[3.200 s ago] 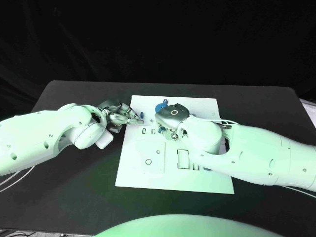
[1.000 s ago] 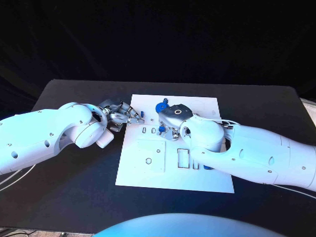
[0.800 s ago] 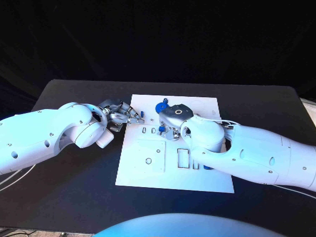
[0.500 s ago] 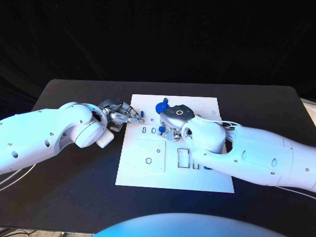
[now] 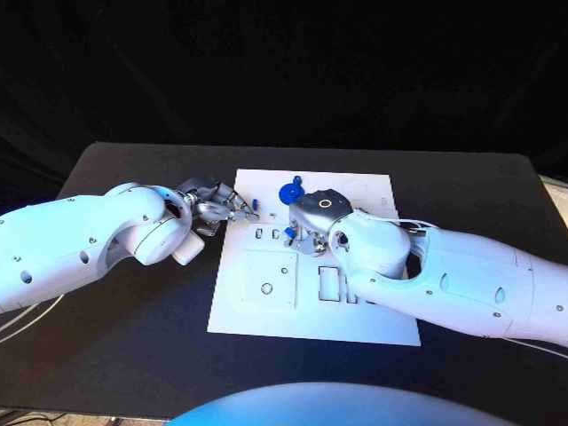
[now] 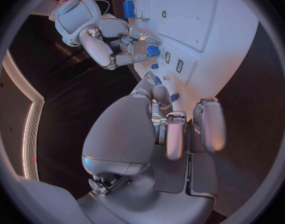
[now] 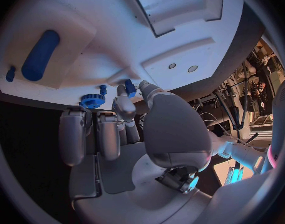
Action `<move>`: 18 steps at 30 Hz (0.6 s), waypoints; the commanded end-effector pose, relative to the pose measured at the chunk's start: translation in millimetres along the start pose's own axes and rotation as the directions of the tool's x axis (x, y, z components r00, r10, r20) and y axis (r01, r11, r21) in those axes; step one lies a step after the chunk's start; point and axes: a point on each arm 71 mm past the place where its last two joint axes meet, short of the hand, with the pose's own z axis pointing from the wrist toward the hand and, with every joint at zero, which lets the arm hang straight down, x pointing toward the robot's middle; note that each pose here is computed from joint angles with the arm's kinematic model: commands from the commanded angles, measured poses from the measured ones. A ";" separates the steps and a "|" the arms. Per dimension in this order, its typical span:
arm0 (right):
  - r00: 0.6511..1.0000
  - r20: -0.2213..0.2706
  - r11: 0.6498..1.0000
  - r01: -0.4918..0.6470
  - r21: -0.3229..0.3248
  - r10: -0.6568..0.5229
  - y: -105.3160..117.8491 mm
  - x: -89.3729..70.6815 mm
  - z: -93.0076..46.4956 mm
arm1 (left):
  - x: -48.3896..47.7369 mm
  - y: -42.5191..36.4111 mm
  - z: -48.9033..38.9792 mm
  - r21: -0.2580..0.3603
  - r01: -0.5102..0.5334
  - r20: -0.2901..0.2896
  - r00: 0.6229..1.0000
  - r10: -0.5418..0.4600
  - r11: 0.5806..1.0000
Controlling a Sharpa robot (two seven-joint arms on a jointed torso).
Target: Assemble the parts on the task board
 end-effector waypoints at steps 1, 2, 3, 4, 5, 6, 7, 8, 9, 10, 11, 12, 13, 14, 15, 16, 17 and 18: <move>1.000 0.001 1.000 0.004 0.012 -0.004 -1.7 0.6 -0.9 | 1.2 -1.1 0.2 0.003 -0.001 -0.008 1.000 0.001 1.000; 1.000 0.000 1.000 0.005 0.013 -0.005 -2.2 0.8 -1.1 | 1.1 -1.0 0.3 0.002 -0.001 -0.008 1.000 0.001 1.000; 1.000 -0.001 1.000 0.005 0.014 -0.005 -2.6 1.0 -1.2 | 1.1 -1.0 0.3 0.002 -0.001 -0.008 1.000 0.001 1.000; 1.000 -0.001 1.000 0.005 0.015 -0.005 -2.9 1.1 -1.3 | 1.1 -1.0 0.3 0.002 -0.001 -0.008 1.000 0.001 1.000; 1.000 -0.002 1.000 0.005 0.016 -0.005 -3.3 1.2 -1.4 | 1.0 -0.9 0.3 0.002 -0.001 -0.008 1.000 0.001 1.000; 1.000 -0.002 1.000 0.006 0.017 -0.006 -3.6 1.4 -1.4 | 1.0 -0.9 0.3 0.002 -0.001 -0.008 1.000 0.001 1.000; 1.000 -0.002 1.000 0.006 0.018 -0.006 -4.0 1.5 -1.4 | 1.0 -0.9 0.3 0.002 -0.001 -0.008 1.000 0.001 1.000; 1.000 -0.001 1.000 0.005 0.019 -0.005 -4.3 1.5 -1.4 | 1.0 -0.9 0.4 0.002 -0.001 -0.008 1.000 0.001 1.000; 1.000 0.001 1.000 0.004 0.021 -0.004 -4.7 1.4 -1.3 | 1.0 -0.9 0.3 0.002 -0.001 -0.008 1.000 0.001 1.000; 1.000 0.003 1.000 0.002 0.023 -0.002 -5.0 1.4 -1.2 | 1.0 -0.9 0.3 0.002 -0.001 -0.008 1.000 0.001 1.000; 1.000 0.005 1.000 0.001 0.025 -0.002 -5.4 1.4 -1.1 | 1.0 -0.9 0.4 0.001 -0.001 -0.008 1.000 0.001 1.000; 1.000 0.007 1.000 0.001 0.027 -0.001 -5.9 1.4 -1.0 | 0.9 -0.8 0.4 0.001 -0.001 -0.008 1.000 0.001 1.000; 1.000 0.008 1.000 0.000 0.029 0.000 -6.2 1.4 -0.8 | 0.8 -0.8 0.4 0.001 -0.001 -0.008 1.000 0.001 1.000; 1.000 0.008 1.000 0.000 0.030 0.000 -6.3 1.4 -0.7 | 0.8 -0.7 0.4 0.001 -0.001 -0.008 1.000 0.001 1.000; 1.000 0.009 1.000 0.000 0.031 0.000 -6.5 1.4 -0.6 | 0.8 -0.7 0.4 0.001 -0.001 -0.008 1.000 0.001 1.000; 1.000 0.009 1.000 0.000 0.031 0.000 -6.6 1.5 -0.5 | 0.8 -0.7 0.4 0.001 -0.001 -0.008 1.000 0.001 1.000; 1.000 0.008 1.000 0.000 0.031 0.000 -6.6 1.5 -0.4 | 0.8 -0.7 0.4 0.001 -0.001 -0.008 1.000 0.001 1.000; 1.000 0.007 1.000 0.000 0.031 0.000 -6.5 1.6 -0.4 | 0.8 -0.7 0.4 0.001 -0.001 -0.008 1.000 0.001 1.000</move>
